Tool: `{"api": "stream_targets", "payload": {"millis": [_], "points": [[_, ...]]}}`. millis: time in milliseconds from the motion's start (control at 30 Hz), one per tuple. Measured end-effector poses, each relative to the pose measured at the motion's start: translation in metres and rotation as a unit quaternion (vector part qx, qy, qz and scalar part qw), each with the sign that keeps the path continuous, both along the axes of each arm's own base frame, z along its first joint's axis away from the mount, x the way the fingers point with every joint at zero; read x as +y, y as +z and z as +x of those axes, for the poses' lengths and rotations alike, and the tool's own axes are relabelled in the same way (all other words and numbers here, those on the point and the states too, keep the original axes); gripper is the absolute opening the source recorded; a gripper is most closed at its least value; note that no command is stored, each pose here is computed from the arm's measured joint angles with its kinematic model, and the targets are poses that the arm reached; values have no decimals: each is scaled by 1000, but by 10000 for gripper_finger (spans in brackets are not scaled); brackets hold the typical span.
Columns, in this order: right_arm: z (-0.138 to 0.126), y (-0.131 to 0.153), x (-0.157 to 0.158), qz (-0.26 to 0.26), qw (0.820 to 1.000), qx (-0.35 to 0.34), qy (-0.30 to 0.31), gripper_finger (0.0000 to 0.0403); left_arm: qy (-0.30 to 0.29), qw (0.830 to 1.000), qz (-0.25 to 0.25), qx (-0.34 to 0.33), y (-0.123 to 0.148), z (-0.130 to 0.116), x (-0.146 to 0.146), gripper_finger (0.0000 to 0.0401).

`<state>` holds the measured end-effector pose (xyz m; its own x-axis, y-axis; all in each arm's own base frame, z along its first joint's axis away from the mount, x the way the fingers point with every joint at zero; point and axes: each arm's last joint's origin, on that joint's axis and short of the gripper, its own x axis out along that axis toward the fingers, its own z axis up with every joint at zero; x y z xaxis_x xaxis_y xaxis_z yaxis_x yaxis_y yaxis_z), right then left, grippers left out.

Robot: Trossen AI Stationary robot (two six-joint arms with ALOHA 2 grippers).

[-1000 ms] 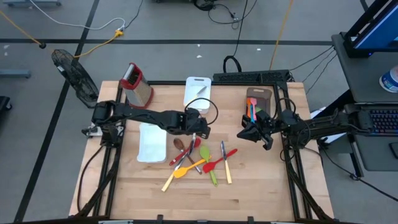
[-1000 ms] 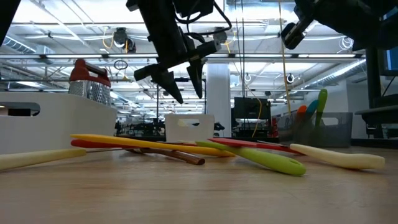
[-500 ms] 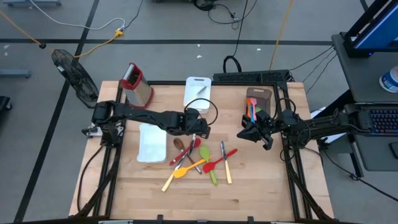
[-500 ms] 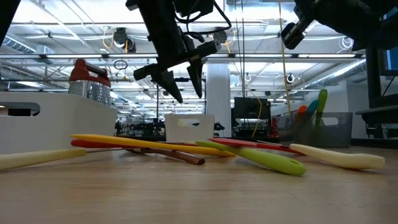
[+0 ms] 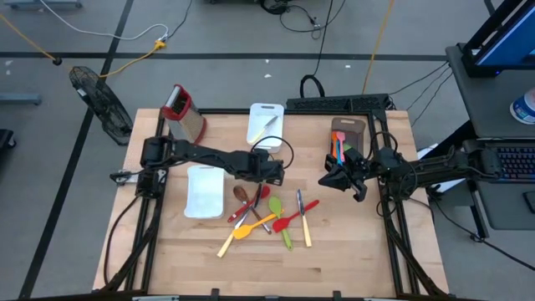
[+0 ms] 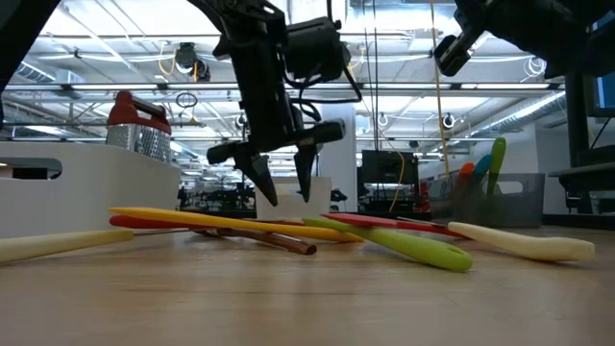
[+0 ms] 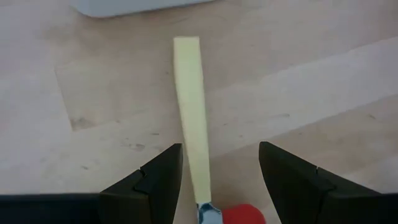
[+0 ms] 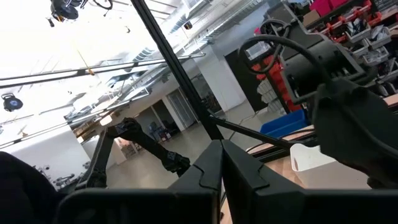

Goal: Pick & Place Kitchen Items
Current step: Put the yellow knife into the top white bin

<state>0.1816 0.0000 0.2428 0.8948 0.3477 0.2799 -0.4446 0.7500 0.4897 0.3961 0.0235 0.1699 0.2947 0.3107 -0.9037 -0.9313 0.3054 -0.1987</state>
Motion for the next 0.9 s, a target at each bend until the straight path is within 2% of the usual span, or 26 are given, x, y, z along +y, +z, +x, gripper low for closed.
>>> {"api": "stream_targets", "payload": {"millis": [267,633,900], "points": [[0,0,0,-1,1000,0,-1,4,-13,1000,1,21,-1,-4,3,218],[0,0,0,-2,1000,-1,-1,4,-19,999,-16,40,-37,5,2,218],[0,0,-1,5,1000,0,-13,4,-21,998,-13,59,-44,4,2,206]]}}
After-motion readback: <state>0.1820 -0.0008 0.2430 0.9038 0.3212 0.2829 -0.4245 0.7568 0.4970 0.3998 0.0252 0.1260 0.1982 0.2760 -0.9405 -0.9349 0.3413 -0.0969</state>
